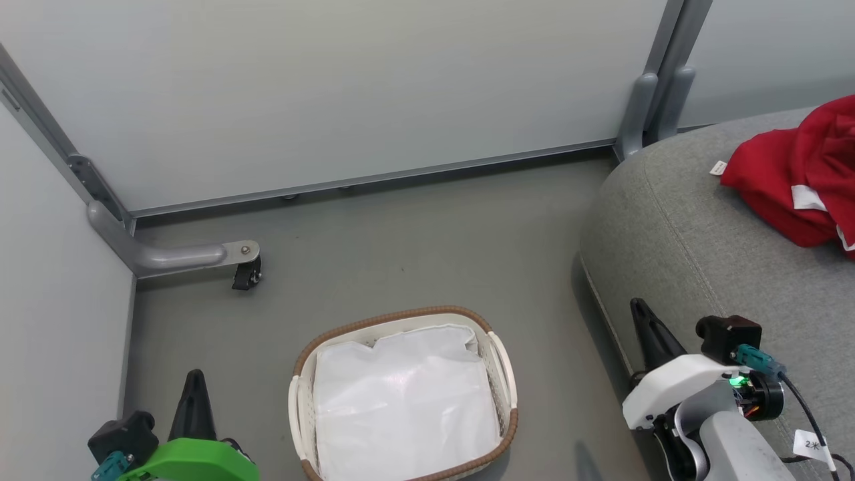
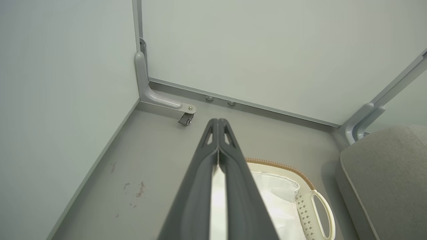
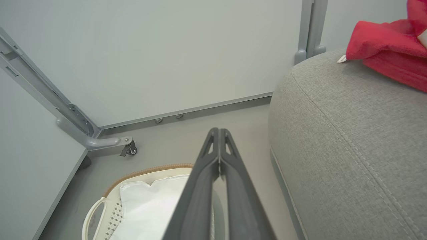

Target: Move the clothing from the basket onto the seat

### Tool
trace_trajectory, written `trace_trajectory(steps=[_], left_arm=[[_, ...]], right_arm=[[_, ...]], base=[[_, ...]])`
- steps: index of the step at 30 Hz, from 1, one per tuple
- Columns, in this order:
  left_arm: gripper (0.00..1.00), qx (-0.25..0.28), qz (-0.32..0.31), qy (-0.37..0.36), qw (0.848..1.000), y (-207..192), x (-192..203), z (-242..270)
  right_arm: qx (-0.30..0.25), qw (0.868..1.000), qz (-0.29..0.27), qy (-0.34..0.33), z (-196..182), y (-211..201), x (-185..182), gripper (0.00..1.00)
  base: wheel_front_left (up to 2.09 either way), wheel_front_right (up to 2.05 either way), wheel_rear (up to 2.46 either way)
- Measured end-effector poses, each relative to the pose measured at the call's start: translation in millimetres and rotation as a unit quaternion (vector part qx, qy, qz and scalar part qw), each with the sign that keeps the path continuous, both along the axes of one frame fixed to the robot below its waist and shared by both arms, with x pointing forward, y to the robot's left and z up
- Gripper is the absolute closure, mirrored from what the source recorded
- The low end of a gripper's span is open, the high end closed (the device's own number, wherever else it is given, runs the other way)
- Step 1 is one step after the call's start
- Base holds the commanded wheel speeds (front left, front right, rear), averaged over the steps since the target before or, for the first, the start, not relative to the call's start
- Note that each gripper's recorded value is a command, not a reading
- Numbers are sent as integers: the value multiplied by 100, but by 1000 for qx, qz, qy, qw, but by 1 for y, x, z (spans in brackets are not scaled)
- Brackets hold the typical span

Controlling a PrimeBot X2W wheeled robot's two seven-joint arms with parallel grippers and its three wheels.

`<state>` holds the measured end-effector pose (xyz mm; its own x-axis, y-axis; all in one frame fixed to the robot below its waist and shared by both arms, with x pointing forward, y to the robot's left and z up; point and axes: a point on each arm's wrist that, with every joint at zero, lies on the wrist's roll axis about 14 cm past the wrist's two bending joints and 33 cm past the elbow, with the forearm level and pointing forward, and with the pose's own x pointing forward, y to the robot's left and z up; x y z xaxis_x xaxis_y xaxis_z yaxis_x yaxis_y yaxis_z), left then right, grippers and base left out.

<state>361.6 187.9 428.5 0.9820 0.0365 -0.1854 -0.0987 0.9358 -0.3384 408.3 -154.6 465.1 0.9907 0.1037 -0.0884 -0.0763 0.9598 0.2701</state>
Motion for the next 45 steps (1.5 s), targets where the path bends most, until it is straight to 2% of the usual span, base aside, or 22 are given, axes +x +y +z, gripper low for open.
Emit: trace_trajectory(steps=[11,21,35,45], left_arm=[[100,-87,27,-1,996,4,2,5],[100,-159,45,-4,986,7,4,9],[100,-247,58,-13,967,9,9,18],[100,-308,65,-19,949,10,11,24]], right_arm=[[94,995,-31,8,4,-9,-2,100],[172,984,-53,16,6,-17,-4,100],[266,961,-72,20,10,-25,-6,100],[331,940,-81,22,12,-29,-9,100]], base=[[0,0,0],[0,0,0],[0,0,0],[0,0,0]])
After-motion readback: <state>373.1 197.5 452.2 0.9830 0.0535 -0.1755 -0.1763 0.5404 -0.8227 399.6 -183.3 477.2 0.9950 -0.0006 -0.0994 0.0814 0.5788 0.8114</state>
